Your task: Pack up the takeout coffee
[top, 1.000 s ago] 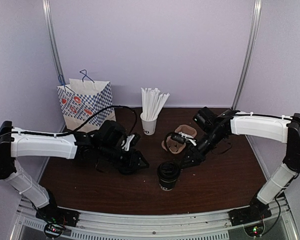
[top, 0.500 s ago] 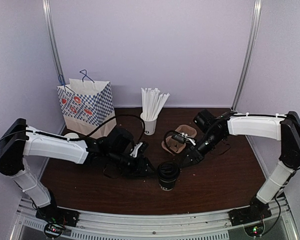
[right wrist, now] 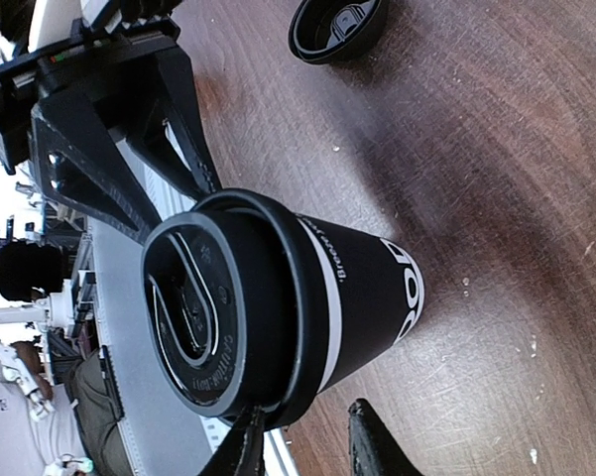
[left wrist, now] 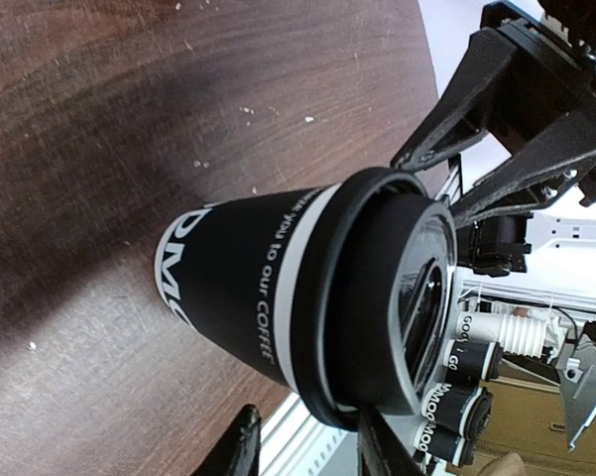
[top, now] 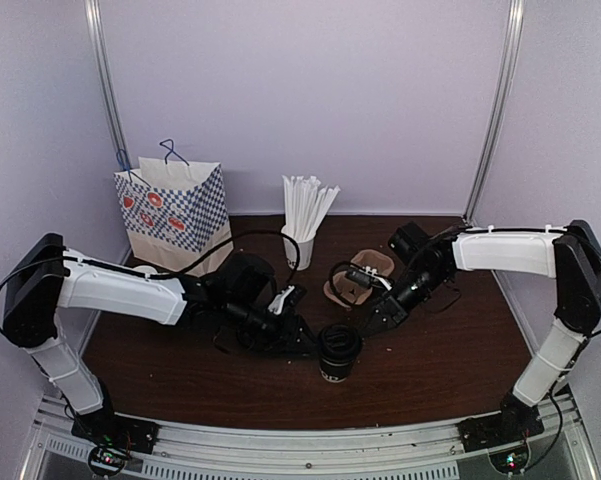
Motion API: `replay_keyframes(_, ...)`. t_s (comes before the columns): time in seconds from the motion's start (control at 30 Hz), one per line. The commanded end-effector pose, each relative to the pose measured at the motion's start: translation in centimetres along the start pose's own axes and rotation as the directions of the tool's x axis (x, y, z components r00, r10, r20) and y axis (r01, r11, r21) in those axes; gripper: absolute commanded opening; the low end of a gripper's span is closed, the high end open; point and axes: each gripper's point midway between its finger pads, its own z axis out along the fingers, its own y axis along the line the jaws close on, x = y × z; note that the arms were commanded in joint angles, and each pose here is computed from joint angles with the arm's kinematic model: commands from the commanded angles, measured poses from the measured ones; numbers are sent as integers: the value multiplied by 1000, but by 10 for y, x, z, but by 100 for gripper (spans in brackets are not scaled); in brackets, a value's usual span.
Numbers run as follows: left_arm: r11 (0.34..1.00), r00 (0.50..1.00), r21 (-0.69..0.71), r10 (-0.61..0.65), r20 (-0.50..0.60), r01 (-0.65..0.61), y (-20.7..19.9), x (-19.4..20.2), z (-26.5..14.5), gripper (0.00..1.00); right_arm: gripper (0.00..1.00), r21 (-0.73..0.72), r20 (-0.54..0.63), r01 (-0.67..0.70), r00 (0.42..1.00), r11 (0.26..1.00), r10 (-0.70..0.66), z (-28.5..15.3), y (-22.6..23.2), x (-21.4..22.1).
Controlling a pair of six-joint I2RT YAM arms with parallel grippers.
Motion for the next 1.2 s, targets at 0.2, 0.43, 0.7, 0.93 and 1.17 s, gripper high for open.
replay_keyframes(0.2, 987, 988, -129, -112, -109, 97, 48, 28, 20, 27, 26, -1, -114, -134, 985, 991, 133, 29, -30, 30)
replay_keyframes(0.43, 945, 962, -292, -204, -181, 146, 100, 54, 28, 16, 23, 123, -190, -233, 949, 965, 253, 45, -67, 57)
replay_keyframes(0.7, 854, 926, -506, -282, -250, 123, 163, 98, 19, 9, 19, 256, -257, -308, 892, 916, 371, 58, -102, 83)
replay_keyframes(0.93, 822, 944, -569, -204, -261, 21, 164, 90, 20, 6, 17, 328, -256, -287, 890, 900, 378, 51, -112, 88)
replay_keyframes(1.17, 864, 988, -496, 7, -155, -84, 115, 43, 8, 15, 27, 131, -125, -98, 985, 986, 115, 22, -47, 28)
